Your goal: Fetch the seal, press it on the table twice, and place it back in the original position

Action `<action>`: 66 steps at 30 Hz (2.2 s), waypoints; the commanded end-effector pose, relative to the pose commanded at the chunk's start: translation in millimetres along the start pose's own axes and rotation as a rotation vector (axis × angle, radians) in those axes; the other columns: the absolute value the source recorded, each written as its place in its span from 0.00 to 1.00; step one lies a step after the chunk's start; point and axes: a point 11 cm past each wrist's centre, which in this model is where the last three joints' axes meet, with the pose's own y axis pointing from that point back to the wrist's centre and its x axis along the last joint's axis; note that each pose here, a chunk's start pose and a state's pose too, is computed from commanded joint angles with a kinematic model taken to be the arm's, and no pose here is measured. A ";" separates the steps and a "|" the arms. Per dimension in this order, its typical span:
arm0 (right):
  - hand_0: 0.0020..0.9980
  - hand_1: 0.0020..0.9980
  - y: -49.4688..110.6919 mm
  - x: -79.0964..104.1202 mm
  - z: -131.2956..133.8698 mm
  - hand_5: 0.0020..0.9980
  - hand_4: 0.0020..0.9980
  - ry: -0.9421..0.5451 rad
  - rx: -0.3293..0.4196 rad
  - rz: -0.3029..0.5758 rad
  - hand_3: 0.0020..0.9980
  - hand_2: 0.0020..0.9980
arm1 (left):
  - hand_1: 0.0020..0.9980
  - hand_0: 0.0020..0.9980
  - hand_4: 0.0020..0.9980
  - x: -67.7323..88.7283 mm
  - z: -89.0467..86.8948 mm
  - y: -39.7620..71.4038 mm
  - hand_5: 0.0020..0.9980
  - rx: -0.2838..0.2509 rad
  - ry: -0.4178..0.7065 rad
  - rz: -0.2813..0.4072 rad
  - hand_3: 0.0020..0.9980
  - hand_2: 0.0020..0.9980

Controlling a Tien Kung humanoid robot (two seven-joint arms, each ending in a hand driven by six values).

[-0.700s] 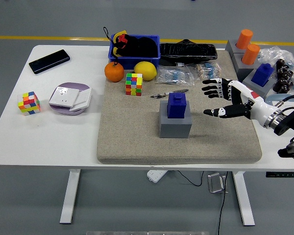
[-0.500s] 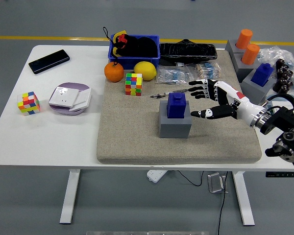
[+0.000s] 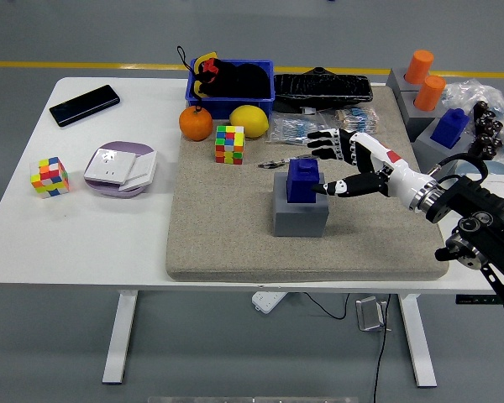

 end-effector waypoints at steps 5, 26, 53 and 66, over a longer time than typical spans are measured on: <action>0.86 0.79 -1.1 -0.8 1.8 0.00 1.00 0.012 0.002 0.000 0.79 0.78 | 0.69 0.71 0.66 -0.4 -0.9 -0.2 0.28 0.002 -0.005 -0.001 0.75 0.68; 0.78 0.76 1.0 -11.5 12.3 0.00 0.96 -0.005 0.007 0.025 0.80 0.77 | 0.69 0.72 0.66 -5.3 0.6 -0.6 0.28 -0.003 -0.006 -0.015 0.75 0.68; 0.70 0.68 -4.2 -31.3 18.3 0.00 0.92 -0.015 0.028 0.026 0.74 0.70 | 0.69 0.72 0.67 -9.9 -1.0 -1.5 0.27 -0.002 0.000 -0.028 0.75 0.68; 0.67 0.59 -4.7 -29.6 21.5 0.00 0.83 -0.007 0.040 0.056 0.67 0.62 | 0.69 0.72 0.67 -10.1 0.5 -1.2 0.26 -0.005 0.001 -0.031 0.75 0.68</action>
